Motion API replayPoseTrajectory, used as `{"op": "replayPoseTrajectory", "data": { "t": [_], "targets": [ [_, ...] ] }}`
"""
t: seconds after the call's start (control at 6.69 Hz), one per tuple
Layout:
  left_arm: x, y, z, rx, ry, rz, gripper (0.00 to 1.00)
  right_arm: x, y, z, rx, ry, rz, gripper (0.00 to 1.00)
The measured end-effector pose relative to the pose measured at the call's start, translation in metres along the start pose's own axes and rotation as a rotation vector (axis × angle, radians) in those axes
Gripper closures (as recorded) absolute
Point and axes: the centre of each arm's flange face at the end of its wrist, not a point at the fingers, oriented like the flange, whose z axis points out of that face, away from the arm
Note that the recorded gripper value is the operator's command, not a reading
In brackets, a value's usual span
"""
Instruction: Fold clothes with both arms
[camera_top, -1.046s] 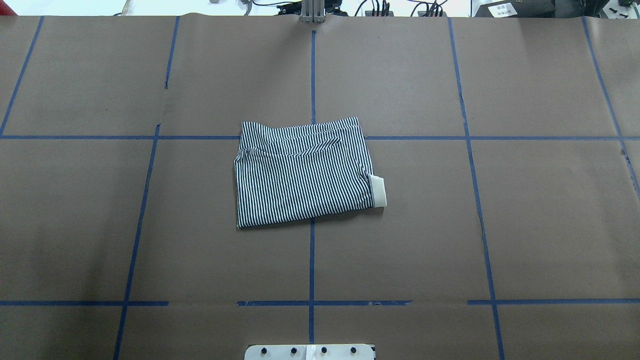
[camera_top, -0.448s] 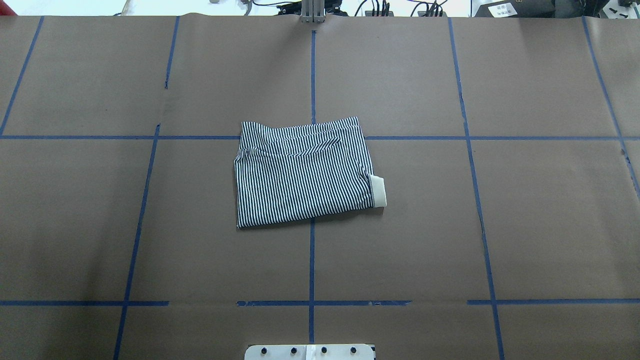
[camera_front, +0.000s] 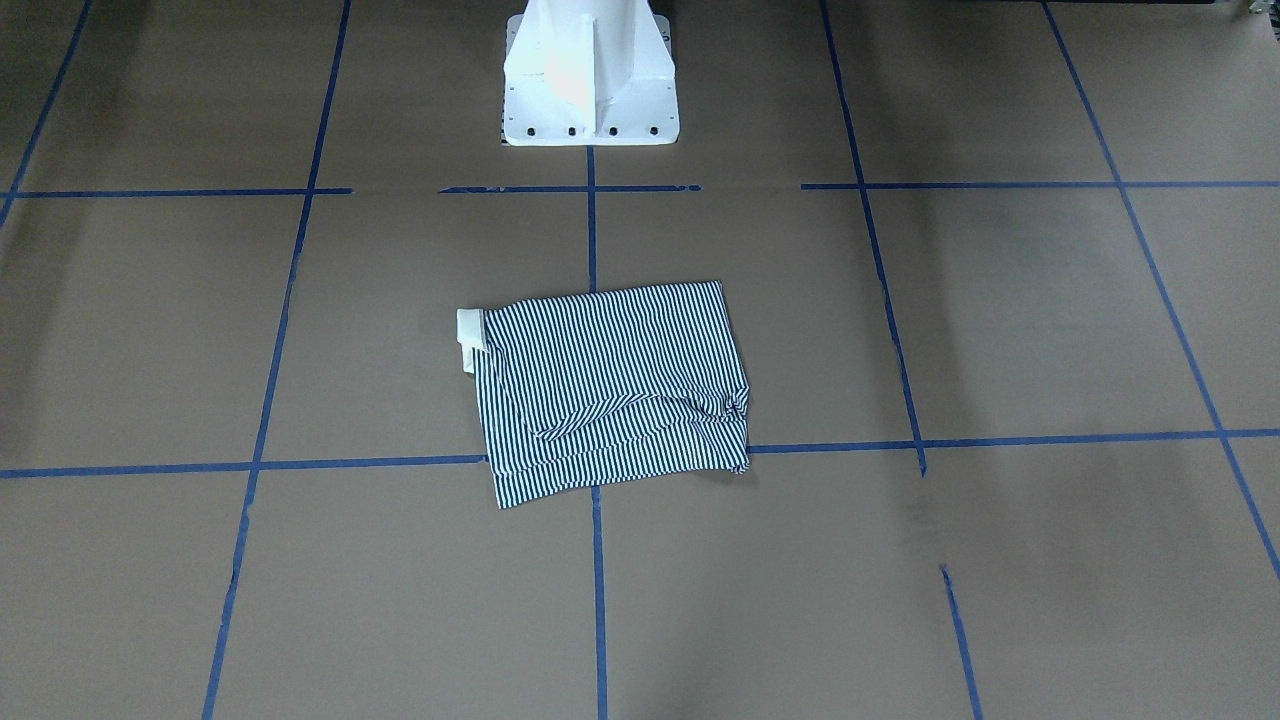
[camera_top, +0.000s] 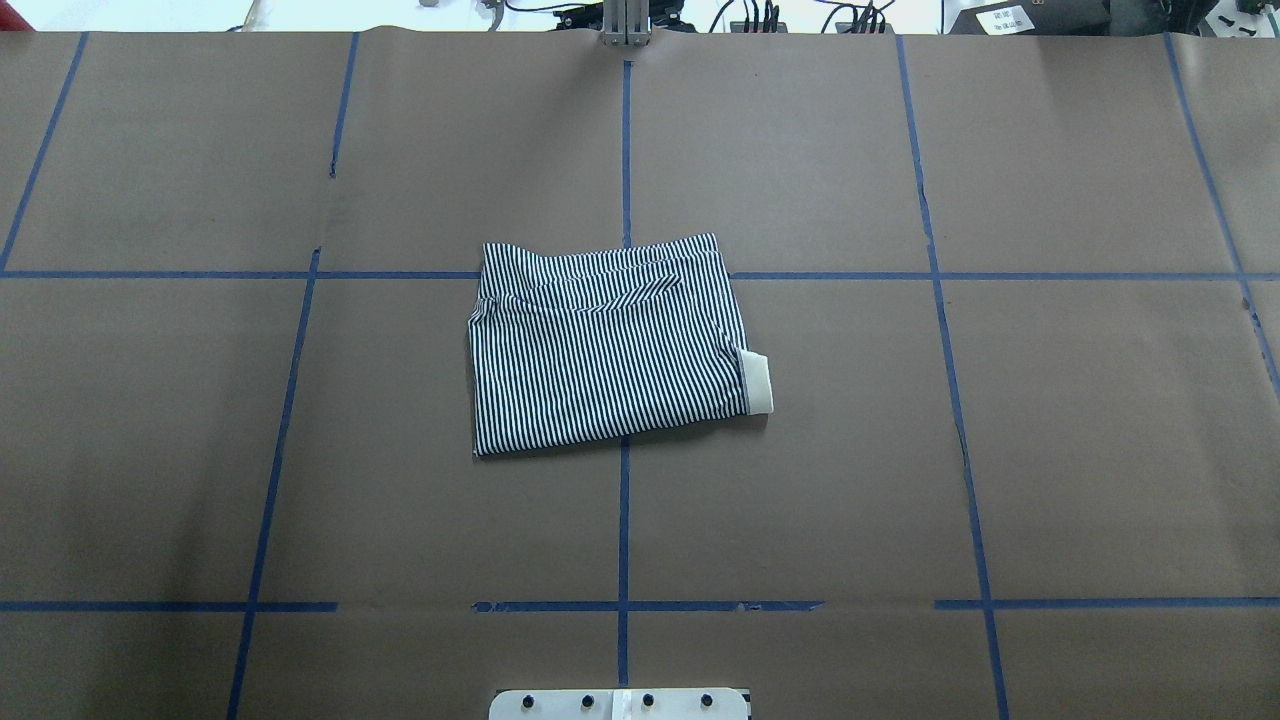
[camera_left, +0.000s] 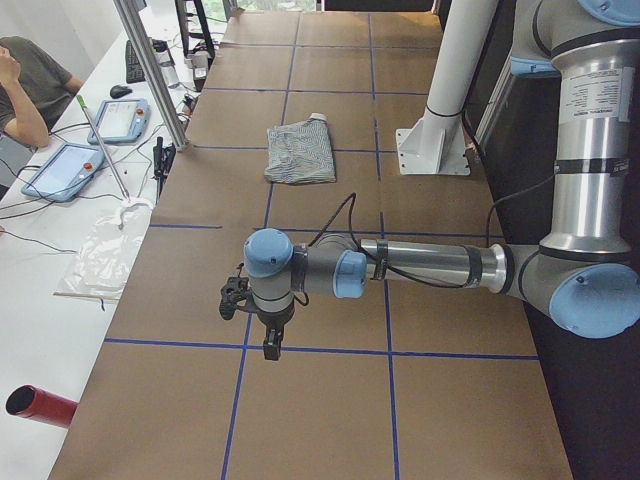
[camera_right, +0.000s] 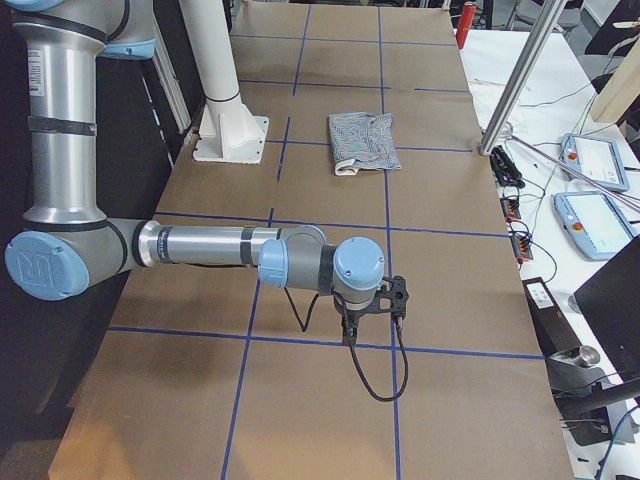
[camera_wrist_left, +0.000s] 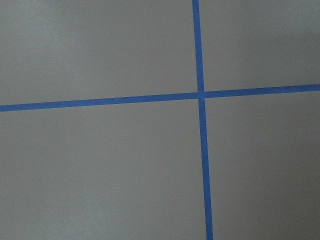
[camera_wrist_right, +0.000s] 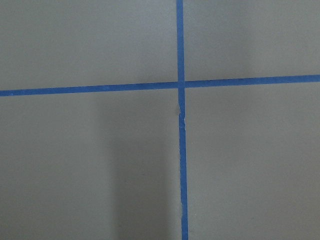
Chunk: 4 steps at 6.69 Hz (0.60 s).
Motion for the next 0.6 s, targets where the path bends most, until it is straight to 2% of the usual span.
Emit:
{"op": "replayPoseTrajectory", "data": {
  "t": [0.6],
  "targets": [
    [0.0003, -0.0004, 0.0006, -0.001, 0.001, 0.000, 0.00, -0.0015, -0.0009, -0.0011, 0.002, -0.001, -0.003, 0.00]
  ]
}}
